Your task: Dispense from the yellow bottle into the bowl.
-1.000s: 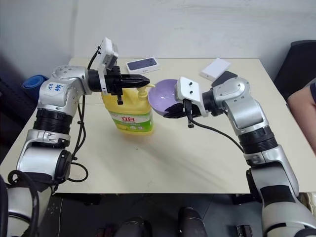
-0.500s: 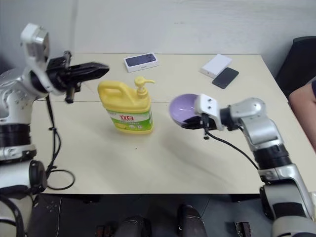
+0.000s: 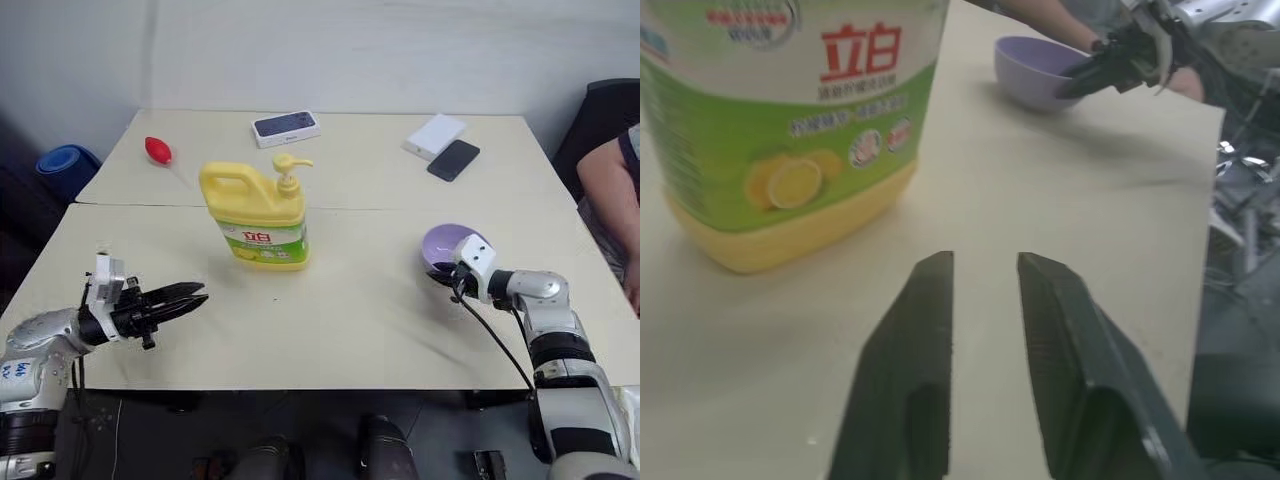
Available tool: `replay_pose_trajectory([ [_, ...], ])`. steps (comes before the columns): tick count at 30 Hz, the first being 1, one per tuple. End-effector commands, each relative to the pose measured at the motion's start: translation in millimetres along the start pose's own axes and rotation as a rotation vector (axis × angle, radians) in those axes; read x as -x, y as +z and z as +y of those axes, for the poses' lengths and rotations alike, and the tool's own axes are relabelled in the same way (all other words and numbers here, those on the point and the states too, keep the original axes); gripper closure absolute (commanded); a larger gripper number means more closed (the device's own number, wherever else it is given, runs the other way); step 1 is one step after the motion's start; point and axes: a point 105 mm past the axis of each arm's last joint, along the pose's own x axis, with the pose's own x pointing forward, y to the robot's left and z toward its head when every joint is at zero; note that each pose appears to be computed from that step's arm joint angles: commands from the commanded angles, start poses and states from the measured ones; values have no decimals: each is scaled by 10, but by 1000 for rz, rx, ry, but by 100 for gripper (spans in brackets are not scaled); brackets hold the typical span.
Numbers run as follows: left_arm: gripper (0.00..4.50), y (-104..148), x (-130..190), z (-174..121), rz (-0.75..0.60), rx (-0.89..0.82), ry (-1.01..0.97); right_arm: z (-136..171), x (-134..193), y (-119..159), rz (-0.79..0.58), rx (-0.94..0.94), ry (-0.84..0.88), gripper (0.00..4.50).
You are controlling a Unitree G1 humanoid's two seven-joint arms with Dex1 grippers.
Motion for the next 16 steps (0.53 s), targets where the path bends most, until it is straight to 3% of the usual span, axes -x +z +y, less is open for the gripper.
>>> replay_pose_trajectory([
  [1,213,-38,64,-53,7,-43,47,-91,172,34,-91,-6,-59,262],
  [8,5,-277,305,-248,134,-133,137,-100,623,605,-346,171,-39,28],
  [9,0,-324,353,-292,155,-156,148,7,677,667,-368,189,-1,4],
  [12,0,-435,472,-400,187,-199,168,541,741,704,-386,208,164,4],
  [14,0,-504,507,-416,213,-220,215,1073,742,580,-370,181,298,4],
  [16,0,-488,485,-394,206,-271,260,1371,741,417,-351,151,327,4],
])
